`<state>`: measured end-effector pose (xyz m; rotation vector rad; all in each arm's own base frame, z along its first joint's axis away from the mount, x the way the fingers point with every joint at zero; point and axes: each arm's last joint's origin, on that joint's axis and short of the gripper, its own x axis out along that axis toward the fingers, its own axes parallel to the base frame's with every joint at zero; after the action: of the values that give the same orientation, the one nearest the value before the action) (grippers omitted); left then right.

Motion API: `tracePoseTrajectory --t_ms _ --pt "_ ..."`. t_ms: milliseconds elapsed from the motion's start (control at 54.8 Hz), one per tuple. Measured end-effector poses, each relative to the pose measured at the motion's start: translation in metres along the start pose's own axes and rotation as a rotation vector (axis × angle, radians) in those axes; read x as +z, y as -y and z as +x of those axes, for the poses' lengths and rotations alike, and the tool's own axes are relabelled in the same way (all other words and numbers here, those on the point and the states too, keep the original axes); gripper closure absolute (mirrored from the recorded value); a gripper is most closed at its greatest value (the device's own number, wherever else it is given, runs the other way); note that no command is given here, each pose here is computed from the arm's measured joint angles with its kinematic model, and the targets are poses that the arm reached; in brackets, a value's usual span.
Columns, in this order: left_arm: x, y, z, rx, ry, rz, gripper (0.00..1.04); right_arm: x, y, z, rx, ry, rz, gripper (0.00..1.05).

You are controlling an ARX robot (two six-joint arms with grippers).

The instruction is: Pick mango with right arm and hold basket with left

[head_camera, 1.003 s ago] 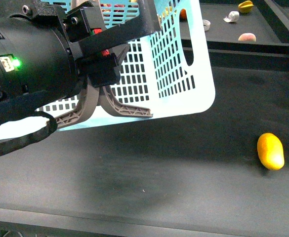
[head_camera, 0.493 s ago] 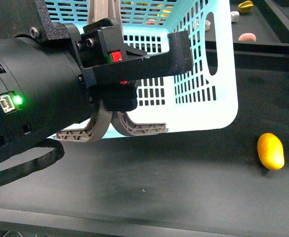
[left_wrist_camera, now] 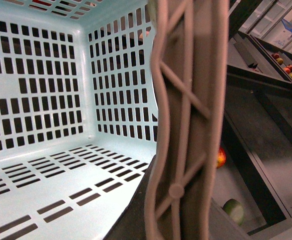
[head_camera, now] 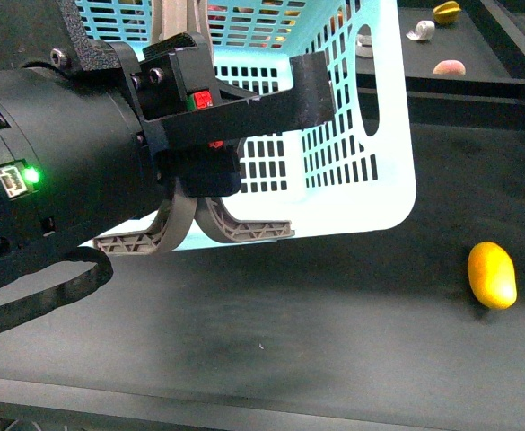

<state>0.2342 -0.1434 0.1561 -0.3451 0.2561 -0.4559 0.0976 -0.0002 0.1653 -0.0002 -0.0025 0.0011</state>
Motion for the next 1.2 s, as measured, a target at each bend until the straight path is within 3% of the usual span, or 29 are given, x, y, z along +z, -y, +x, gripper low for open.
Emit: tracePoseTrajectory --t_ms 876,985,1204 --pt "0.0 0.0 0.0 0.0 0.0 0.0 1.0 0.0 0.0 0.0 0.0 0.0 -0.001 0.08" --pt "0.0 0.0 0.0 -0.001 0.0 0.0 1.0 0.003 0.004 0.004 -0.132 0.012 -0.084 0.08" --pt "0.0 0.0 0.0 -0.001 0.0 -0.001 1.0 -0.002 0.025 0.033 -0.148 -0.112 -0.078 0.08"
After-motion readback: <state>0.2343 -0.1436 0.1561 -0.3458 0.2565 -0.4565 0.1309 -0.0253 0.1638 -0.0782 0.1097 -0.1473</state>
